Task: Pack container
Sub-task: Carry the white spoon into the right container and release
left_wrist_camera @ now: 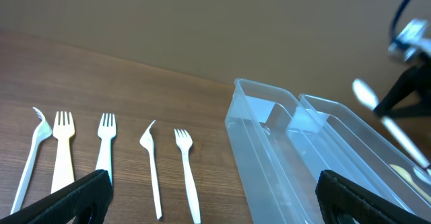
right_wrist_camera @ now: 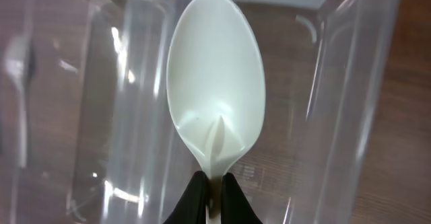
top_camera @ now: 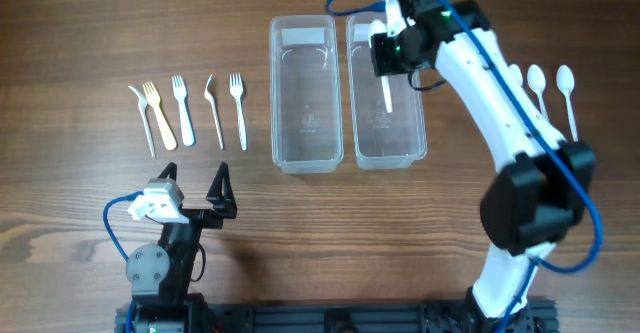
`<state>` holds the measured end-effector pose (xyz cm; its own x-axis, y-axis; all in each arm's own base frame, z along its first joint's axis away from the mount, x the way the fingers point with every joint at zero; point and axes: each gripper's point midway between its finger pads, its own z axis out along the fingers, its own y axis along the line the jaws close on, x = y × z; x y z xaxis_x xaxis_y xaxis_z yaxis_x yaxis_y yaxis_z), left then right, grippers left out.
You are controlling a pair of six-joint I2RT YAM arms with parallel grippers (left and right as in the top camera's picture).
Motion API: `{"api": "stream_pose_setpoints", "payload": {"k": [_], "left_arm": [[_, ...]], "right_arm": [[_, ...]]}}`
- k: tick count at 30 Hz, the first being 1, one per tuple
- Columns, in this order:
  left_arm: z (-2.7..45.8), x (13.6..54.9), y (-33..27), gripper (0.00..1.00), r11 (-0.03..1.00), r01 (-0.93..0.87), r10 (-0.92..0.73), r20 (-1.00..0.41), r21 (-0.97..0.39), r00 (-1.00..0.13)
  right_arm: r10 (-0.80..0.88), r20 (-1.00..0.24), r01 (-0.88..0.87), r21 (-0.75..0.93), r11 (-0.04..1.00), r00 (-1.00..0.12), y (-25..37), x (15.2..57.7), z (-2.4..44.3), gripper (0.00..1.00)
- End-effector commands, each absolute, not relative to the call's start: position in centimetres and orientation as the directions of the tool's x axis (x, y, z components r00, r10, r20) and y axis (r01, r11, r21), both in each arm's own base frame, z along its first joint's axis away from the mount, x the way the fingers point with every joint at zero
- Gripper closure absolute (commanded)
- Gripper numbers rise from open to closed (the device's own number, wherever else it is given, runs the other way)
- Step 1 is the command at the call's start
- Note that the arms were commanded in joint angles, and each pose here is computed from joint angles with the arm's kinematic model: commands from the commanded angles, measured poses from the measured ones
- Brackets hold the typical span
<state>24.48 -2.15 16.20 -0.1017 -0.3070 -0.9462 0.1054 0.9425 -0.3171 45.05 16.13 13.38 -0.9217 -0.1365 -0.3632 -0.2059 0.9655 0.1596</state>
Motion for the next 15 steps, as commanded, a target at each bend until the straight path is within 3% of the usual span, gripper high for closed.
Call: {"api": "stream_pose_setpoints", "payload": {"k": [1, 5, 6, 8, 10, 15], "left_arm": [[16.1, 24.5, -2.2, 0.00, 0.939, 0.112, -0.315, -0.944, -0.326, -0.102], [16.1, 24.5, -2.2, 0.00, 0.939, 0.112, -0.315, -0.944, -0.326, -0.102], [16.1, 24.5, -2.2, 0.00, 0.939, 0.112, -0.315, -0.944, -0.326, -0.102], [16.1, 24.5, -2.2, 0.00, 0.939, 0.112, -0.315, -0.944, -0.326, -0.102], [16.1, 24.5, -2.2, 0.00, 0.939, 0.112, -0.315, -0.944, -0.326, -0.102], [16.1, 24.5, -2.2, 0.00, 0.939, 0.112, -0.315, -0.944, -0.326, -0.102]], "right_arm": [[-0.126, -0.299, -0.176, 0.144, 0.974, -0.946, 16.1, 45.0, 10.1, 0.96], [-0.130, -0.259, -0.170, 0.139, 0.976, -0.957, 16.0, 44.9, 8.2, 0.92], [-0.131, -0.254, -0.170, 0.138, 0.976, -0.958, 16.0, 44.9, 7.9, 0.75], [-0.131, -0.254, -0.170, 0.138, 0.976, -0.958, 16.0, 44.9, 7.9, 0.53], [-0.130, -0.264, -0.171, 0.139, 0.975, -0.956, 16.1, 45.2, 8.0, 0.39], [-0.163, -0.279, -0.207, 0.134, 0.969, -0.946, 16.0, 45.1, 9.5, 0.35]]}}
